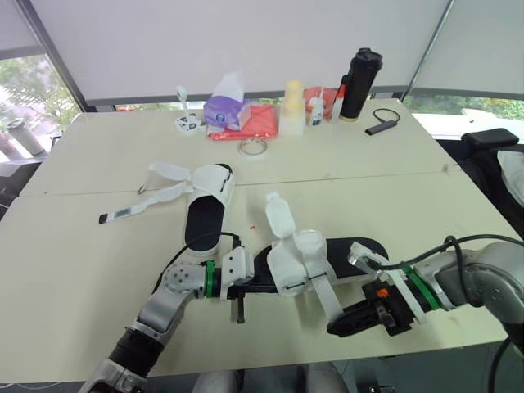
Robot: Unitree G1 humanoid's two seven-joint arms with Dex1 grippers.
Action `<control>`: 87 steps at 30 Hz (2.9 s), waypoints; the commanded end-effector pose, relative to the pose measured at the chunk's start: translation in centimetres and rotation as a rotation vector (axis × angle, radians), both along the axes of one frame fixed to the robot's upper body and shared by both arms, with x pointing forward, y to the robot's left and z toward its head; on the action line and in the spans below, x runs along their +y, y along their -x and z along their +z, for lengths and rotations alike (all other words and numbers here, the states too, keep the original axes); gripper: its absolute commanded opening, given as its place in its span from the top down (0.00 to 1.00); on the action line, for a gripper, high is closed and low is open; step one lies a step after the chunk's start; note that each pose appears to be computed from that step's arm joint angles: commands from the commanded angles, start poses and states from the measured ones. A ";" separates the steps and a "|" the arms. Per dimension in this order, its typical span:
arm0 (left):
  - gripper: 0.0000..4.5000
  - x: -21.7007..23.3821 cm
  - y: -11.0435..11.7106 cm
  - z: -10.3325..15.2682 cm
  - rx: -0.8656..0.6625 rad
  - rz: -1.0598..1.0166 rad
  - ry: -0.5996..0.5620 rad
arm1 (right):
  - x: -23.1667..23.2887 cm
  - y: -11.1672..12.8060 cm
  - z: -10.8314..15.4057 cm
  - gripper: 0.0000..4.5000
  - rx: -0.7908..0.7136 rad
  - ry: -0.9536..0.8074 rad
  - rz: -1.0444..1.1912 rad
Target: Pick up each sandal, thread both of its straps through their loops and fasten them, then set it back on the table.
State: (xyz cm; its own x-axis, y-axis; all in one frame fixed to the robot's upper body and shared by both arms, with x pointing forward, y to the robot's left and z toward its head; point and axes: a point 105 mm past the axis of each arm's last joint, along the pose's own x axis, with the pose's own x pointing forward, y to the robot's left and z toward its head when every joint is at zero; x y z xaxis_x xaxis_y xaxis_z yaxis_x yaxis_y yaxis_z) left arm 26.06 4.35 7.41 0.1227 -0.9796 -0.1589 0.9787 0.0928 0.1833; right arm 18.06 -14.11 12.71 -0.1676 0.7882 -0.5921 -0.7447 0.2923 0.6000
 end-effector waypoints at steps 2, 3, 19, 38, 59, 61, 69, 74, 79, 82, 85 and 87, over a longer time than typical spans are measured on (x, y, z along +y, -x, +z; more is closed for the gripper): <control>1.00 0.3 -0.1 -0.9 0.016 0.013 -0.039 | 0.2 1.8 1.9 0.97 -0.045 -0.038 0.134; 1.00 0.3 -0.1 -0.9 0.016 0.013 -0.039 | 0.1 2.0 2.2 0.97 -0.059 -0.039 0.151; 1.00 0.2 0.0 -0.9 0.013 0.014 -0.037 | 0.4 -0.6 4.7 0.97 -0.251 -0.094 0.166; 1.00 0.1 0.0 -0.8 0.015 0.020 -0.032 | 2.1 -9.2 8.3 0.97 -0.279 -0.269 -0.087; 1.00 0.2 0.1 -1.0 0.019 0.029 -0.028 | 1.4 -15.5 9.9 0.02 -0.405 -0.311 -0.352; 1.00 0.2 0.1 -1.0 0.020 0.029 -0.028 | 1.1 -16.2 8.9 0.02 -0.426 -0.269 -0.380; 1.00 0.1 0.1 -1.0 0.017 0.026 -0.030 | 0.7 -16.6 6.4 0.02 -0.366 -0.214 -0.395; 1.00 0.2 0.0 -1.0 0.017 0.027 -0.032 | 0.9 -17.0 4.9 0.02 -0.326 -0.181 -0.397; 1.00 0.2 0.0 -1.1 0.016 0.031 -0.032 | 1.4 -16.9 4.2 0.02 -0.296 -0.172 -0.372; 1.00 0.2 0.1 -1.1 0.015 0.034 -0.032 | 1.6 -16.9 4.0 0.22 -0.291 -0.172 -0.360; 1.00 0.2 0.1 -1.1 0.015 0.036 -0.031 | 1.9 -16.9 4.1 0.54 -0.292 -0.176 -0.347; 1.00 0.3 0.2 -1.1 0.016 0.038 -0.031 | 2.1 -16.9 4.2 0.79 -0.294 -0.182 -0.336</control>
State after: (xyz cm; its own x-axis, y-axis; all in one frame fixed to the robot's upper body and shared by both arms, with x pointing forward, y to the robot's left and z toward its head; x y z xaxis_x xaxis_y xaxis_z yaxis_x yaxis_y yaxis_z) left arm 26.13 4.39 7.38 0.1508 -0.9773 -0.1488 0.9746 0.1218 0.1882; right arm 34.74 -12.52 15.24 0.2680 0.8486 -0.4562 -0.7333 0.4868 0.4746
